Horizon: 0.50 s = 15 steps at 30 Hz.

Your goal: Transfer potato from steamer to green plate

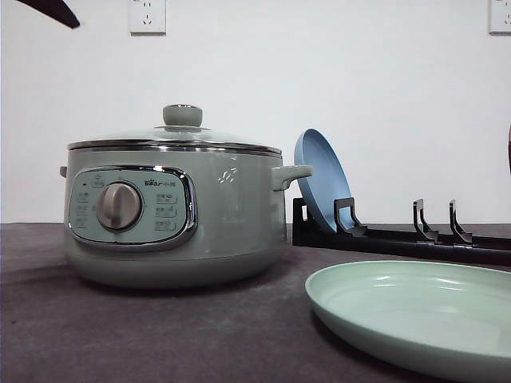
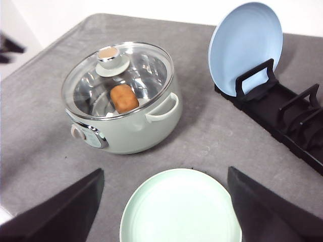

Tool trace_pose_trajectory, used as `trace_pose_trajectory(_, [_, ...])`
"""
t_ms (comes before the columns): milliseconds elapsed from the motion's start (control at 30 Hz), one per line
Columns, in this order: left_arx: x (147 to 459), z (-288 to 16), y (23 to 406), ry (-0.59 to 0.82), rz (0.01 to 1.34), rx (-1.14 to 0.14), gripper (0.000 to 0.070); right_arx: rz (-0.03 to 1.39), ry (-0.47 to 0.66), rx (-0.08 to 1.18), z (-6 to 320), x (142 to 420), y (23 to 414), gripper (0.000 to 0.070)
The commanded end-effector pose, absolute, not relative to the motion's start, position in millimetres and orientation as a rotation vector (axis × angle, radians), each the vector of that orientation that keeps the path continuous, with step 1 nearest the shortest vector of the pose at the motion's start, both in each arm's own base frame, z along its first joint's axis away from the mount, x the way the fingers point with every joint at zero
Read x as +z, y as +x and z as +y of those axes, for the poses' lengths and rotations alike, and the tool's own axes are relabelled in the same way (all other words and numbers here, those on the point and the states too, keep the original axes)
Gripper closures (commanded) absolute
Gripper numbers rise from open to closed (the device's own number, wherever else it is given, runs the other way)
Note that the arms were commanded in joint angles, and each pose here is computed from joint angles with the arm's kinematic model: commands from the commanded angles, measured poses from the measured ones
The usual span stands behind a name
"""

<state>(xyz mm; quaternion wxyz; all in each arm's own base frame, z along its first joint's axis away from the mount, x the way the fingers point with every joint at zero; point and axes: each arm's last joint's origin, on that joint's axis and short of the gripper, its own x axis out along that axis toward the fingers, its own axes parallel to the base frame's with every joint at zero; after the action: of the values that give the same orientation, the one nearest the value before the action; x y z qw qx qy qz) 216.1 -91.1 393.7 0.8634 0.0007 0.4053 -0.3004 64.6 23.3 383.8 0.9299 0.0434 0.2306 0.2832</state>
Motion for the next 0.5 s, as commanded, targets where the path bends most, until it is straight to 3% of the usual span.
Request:
trace_pose_trajectory(0, [401,-97,229,0.026,0.854,-0.582,0.0024,0.463,0.097,0.585,23,386,63,0.0209])
trace_pose_trajectory(267, [402,-124,279,0.118,0.934,-0.466,0.0024,0.462,0.096,0.584,23,386,63,0.0209])
trace_pose_trajectory(467, [394,-148,307,0.145,0.953,-0.482,0.0025,0.462,0.096,0.585,23,386,63,0.0209])
